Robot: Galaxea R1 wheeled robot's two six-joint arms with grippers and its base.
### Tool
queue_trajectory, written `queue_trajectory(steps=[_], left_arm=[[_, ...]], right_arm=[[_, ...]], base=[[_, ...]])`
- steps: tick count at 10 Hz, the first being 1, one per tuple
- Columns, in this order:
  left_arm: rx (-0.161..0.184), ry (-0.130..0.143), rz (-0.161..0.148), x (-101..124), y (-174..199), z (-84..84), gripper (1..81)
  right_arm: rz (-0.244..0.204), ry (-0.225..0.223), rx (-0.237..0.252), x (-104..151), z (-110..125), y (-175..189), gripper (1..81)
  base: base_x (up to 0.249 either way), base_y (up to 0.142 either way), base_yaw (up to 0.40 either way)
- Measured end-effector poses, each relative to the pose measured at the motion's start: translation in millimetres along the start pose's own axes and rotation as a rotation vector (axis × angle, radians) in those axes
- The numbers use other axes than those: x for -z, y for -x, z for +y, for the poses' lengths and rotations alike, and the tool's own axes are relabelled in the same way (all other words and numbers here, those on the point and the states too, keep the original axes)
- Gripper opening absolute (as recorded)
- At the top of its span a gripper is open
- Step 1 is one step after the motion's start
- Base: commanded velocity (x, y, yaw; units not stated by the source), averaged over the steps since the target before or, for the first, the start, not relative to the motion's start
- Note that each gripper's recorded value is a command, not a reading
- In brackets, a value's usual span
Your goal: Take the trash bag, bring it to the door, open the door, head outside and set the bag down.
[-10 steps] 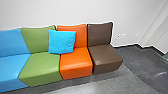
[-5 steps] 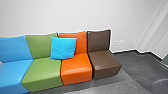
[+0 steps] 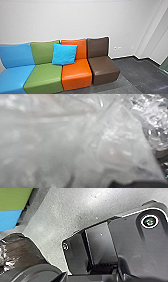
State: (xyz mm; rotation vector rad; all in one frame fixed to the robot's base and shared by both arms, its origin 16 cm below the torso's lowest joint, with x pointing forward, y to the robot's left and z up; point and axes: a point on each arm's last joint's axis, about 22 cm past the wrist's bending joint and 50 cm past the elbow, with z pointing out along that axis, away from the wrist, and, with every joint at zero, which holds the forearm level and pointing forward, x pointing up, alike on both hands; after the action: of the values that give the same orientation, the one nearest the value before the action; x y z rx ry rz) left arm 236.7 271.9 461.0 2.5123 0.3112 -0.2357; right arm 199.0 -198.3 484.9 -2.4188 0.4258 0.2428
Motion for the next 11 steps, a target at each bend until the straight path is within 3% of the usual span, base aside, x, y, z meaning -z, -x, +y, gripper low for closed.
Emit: queue_trajectory(steps=[3,5,7,8,11], left_arm=[[0.0,-0.029,-0.018,-15.8,25.2,-3.6,1.0],[0.006,-0.05,-0.052,-28.4,58.2,-9.9,1.0],[0.003,-0.053,-0.074,-36.5,88.0,-8.3,1.0],[-0.01,-0.05,-0.068,-36.3,93.8,-3.9,1.0],[-0.046,-0.064,-0.007,-26.0,88.3,1.1,1.0]], right_arm=[[-0.033,0.029,-0.013,-1.8,11.7,38.5,81.1],[-0.065,0.056,-0.036,-11.1,24.4,76.3,81.1],[-0.061,0.066,-0.04,-17.5,29.3,97.4,81.1],[-0.039,0.06,-0.027,-20.1,23.8,96.8,81.1],[-0.005,0.025,0.012,-22.7,1.9,112.5,81.1]], base=[[0.0,0.0,0.0],[0.0,0.0,0.0],[0.0,0.0,0.0],[0.0,0.0,0.0],[0.0,0.0,0.0]])
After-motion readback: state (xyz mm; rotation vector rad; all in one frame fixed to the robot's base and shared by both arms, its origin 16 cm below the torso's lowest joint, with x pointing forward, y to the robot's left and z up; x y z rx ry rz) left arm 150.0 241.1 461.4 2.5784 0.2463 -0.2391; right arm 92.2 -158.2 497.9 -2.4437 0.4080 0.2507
